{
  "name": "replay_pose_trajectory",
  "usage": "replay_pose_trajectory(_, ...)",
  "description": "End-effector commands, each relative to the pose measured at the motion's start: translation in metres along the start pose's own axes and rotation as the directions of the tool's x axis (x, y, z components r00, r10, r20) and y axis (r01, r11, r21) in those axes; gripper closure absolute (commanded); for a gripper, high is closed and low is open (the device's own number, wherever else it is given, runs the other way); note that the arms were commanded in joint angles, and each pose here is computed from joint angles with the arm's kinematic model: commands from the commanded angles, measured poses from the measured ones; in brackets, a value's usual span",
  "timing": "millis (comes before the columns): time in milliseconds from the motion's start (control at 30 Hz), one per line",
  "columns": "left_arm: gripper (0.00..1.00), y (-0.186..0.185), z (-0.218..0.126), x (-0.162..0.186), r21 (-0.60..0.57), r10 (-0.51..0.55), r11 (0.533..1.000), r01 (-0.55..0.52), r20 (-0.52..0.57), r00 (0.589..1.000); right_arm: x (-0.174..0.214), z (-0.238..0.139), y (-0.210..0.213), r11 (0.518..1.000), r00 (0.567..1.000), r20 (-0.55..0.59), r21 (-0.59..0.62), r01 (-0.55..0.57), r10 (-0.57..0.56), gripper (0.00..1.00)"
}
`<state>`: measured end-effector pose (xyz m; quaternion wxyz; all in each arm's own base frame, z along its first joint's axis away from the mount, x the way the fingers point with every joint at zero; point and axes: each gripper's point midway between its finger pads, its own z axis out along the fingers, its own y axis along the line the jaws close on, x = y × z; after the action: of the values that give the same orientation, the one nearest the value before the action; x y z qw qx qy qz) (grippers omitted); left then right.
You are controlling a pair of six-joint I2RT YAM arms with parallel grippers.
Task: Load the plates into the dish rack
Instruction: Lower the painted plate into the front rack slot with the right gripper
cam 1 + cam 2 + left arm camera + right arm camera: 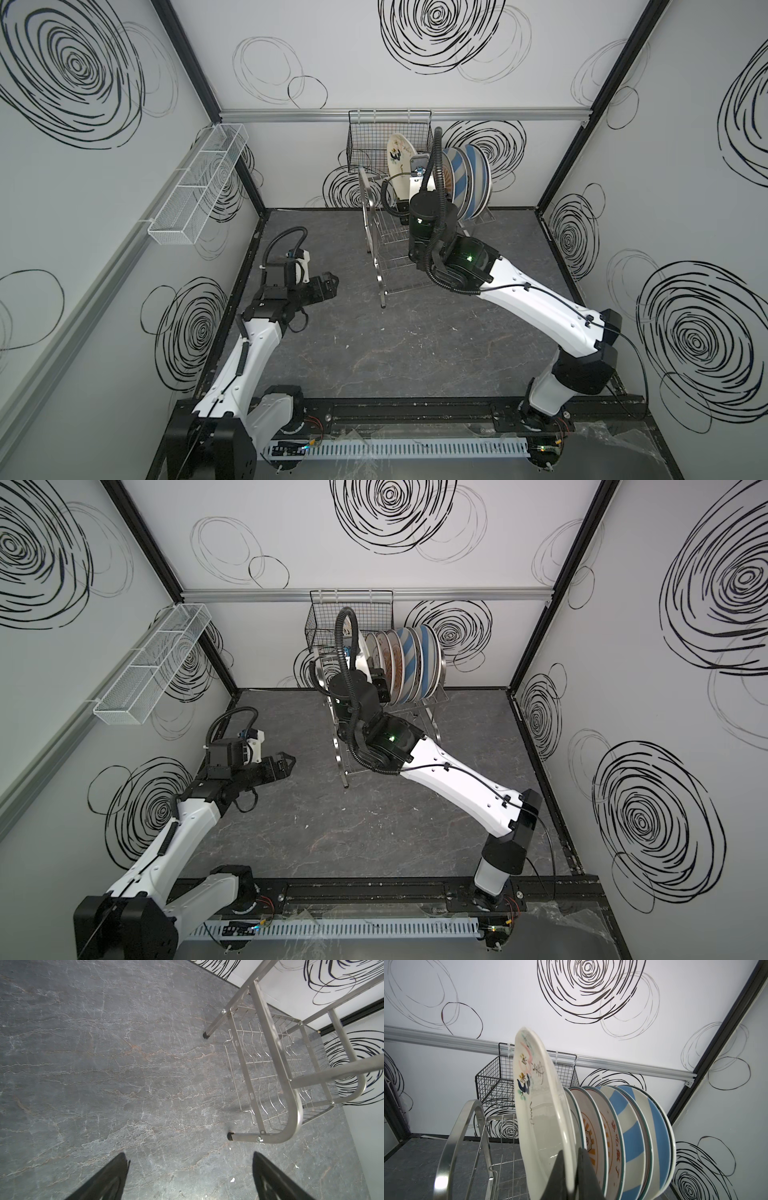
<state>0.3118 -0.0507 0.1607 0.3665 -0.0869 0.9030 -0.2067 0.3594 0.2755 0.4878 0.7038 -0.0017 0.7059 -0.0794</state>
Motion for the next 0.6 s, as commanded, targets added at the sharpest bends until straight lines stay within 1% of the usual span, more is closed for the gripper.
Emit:
replay_pose_trajectory(0, 0.04, -0.007, -0.002, -0.003, 0.035, 0.031, 0.999, -0.031, 0.024, 0.999, -0.031, -0.002, -0.021, 0.987, 0.987, 0.074, 0.064, -0.147, 0.143, 1.0)
replay_pose_trajectory(267, 0.04, -0.009, -0.002, -0.002, 0.047, 0.029, 0.998, -0.03, 0.023, 0.999, -0.014, 0.019, -0.007, 0.988, 0.989, 0.043, 0.058, -0.143, 0.14, 1.0)
replay_pose_trajectory(567, 0.04, -0.009, -0.002, -0.002, 0.047, 0.03, 0.998, -0.031, 0.022, 0.999, 0.0, 0.035, -0.005, 0.988, 0.991, 0.018, 0.08, -0.13, 0.129, 1.0)
